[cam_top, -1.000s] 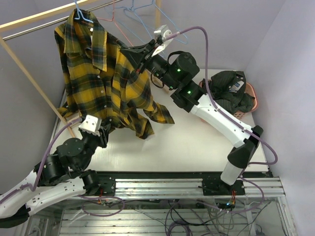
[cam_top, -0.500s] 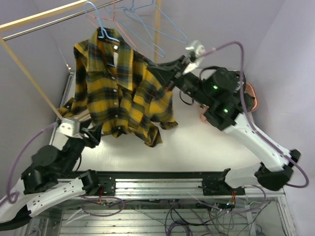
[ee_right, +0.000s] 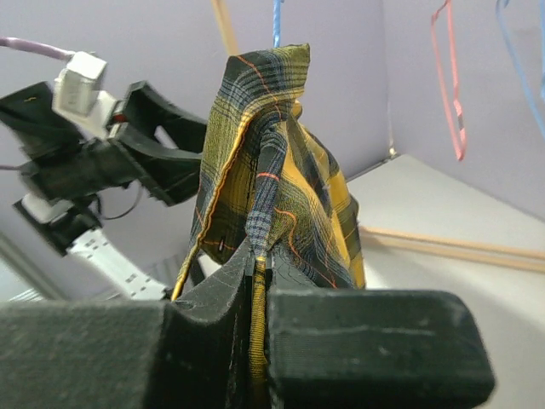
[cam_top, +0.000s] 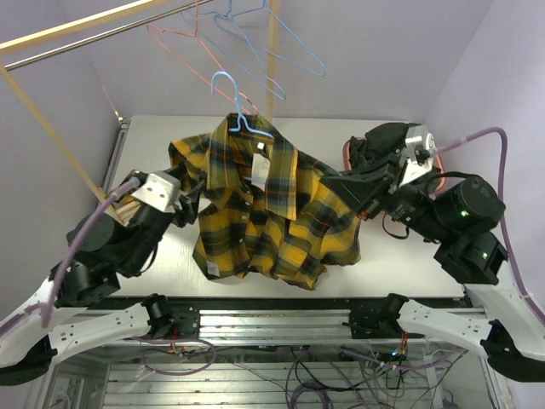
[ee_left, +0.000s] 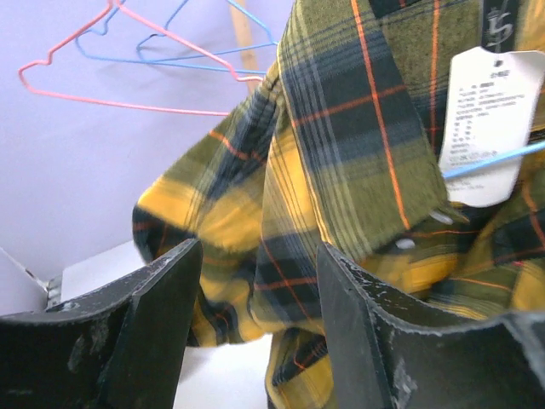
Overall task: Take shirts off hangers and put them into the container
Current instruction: Pick up the hanger from the clothesline, then remove the shirt from the hanger.
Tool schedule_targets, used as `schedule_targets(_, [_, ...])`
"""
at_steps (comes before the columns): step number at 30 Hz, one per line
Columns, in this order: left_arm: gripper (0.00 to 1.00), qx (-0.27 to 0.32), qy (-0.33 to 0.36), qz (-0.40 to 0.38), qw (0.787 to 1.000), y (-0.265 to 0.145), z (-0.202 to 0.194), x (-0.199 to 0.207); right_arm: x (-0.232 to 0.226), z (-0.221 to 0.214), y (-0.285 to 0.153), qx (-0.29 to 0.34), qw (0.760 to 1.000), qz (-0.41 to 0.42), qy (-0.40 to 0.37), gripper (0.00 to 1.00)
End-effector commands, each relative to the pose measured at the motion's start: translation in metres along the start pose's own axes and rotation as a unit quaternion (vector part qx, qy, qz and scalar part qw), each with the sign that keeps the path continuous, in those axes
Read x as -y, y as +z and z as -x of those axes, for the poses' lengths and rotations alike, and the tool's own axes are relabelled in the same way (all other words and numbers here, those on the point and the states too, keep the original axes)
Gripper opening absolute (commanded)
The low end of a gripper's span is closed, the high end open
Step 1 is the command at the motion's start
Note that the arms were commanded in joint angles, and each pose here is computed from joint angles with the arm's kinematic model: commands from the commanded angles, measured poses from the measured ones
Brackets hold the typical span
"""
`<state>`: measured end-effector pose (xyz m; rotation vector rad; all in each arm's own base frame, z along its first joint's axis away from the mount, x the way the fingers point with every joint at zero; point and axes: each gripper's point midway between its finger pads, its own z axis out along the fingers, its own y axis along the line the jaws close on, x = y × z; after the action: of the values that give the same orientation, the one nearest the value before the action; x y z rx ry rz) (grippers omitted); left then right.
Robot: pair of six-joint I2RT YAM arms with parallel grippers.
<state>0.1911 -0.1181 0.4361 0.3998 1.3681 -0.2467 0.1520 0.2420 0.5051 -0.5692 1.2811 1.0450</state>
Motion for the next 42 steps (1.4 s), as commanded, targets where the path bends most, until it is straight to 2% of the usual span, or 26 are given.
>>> schedule_targets(1, [0.69, 0.057, 0.043, -0.020, 0.997, 0.009, 0.018, 0.009, -0.021, 0.002, -0.031, -0.001, 0.998, 0.031, 0.061, 0.00])
schedule_targets(11, [0.74, 0.059, 0.064, -0.029, 0.996, 0.018, 0.021, 0.017, -0.028, 0.002, -0.055, 0.005, 0.995, 0.035, 0.092, 0.00])
schedule_targets(25, [0.71, 0.043, 0.072, -0.075, 0.994, 0.034, 0.001, 0.049, -0.046, 0.009, -0.061, 0.013, 0.992, 0.082, 0.100, 0.00])
schedule_targets(29, [0.50, 0.037, 0.076, -0.052, 0.995, 0.037, -0.004, 0.043, -0.047, 0.005, -0.063, 0.008, 0.991, 0.086, 0.103, 0.00])
schedule_targets(33, [0.08, 0.054, 0.080, -0.033, 0.995, 0.035, -0.003, 0.036, -0.048, 0.000, -0.063, -0.004, 0.991, 0.089, 0.104, 0.00])
schedule_targets(38, [0.07, 0.049, 0.096, -0.019, 0.994, 0.033, -0.011, 0.030, -0.042, -0.010, -0.059, -0.025, 0.991, 0.073, 0.106, 0.00])
schedule_targets(42, [0.07, 0.019, 0.108, 0.014, 0.994, 0.024, -0.015, 0.010, -0.016, -0.037, -0.048, -0.094, 0.992, 0.006, 0.084, 0.00])
